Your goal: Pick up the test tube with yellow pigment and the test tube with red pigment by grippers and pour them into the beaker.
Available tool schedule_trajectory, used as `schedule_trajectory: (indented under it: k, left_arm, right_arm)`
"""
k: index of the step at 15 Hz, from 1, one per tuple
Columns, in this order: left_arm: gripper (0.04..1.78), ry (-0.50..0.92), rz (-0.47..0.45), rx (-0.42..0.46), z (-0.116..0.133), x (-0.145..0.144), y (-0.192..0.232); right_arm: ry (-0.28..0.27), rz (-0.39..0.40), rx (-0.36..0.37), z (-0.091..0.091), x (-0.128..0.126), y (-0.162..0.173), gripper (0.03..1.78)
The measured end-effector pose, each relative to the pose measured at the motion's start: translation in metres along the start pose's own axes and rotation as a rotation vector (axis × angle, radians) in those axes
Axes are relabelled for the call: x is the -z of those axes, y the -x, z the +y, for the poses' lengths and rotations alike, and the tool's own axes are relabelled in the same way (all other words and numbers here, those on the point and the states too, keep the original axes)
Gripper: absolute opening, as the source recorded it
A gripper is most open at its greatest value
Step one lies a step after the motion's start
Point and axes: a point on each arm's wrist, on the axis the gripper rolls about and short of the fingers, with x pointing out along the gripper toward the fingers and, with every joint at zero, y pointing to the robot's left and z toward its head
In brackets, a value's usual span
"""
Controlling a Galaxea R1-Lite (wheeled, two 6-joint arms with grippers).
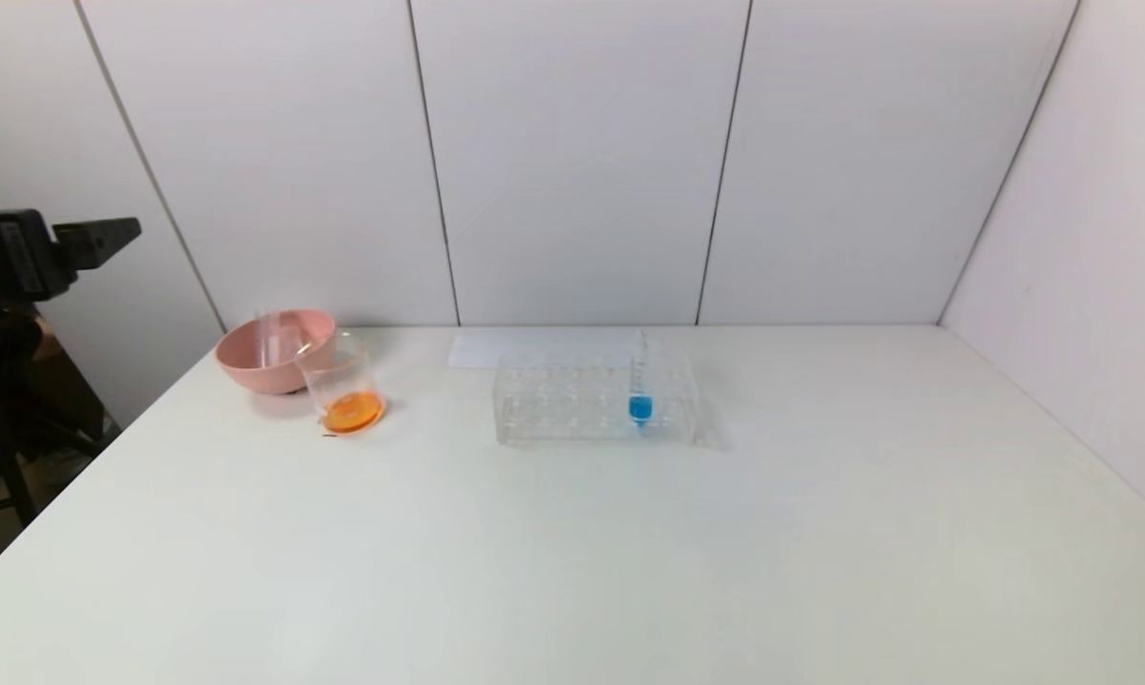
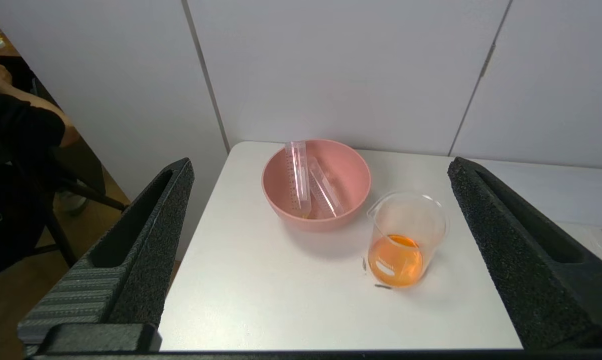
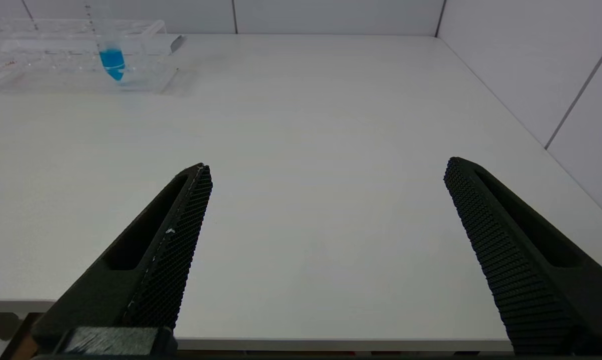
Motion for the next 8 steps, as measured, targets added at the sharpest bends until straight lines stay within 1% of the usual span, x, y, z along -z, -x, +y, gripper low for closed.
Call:
schedule_trajectory:
  k: [3, 6, 8]
  left_arm:
    - [1.78, -0.043, -0.019, 0.074, -0.002, -0.006, 0.062]
    - [1.78, -0.072, -0.071, 0.155, -0.004, -0.008, 0.124]
    - [1.78, -0.087, -0.111, 0.218, -0.006, -0.004, 0.166]
  right_arm:
    - [0.000, 0.000, 0.000, 0.000, 0.000, 0.000, 1.70]
    - [0.000, 0.000, 0.000, 0.000, 0.000, 0.000, 1.70]
    - [0.000, 0.000, 0.000, 0.000, 0.000, 0.000, 1.70]
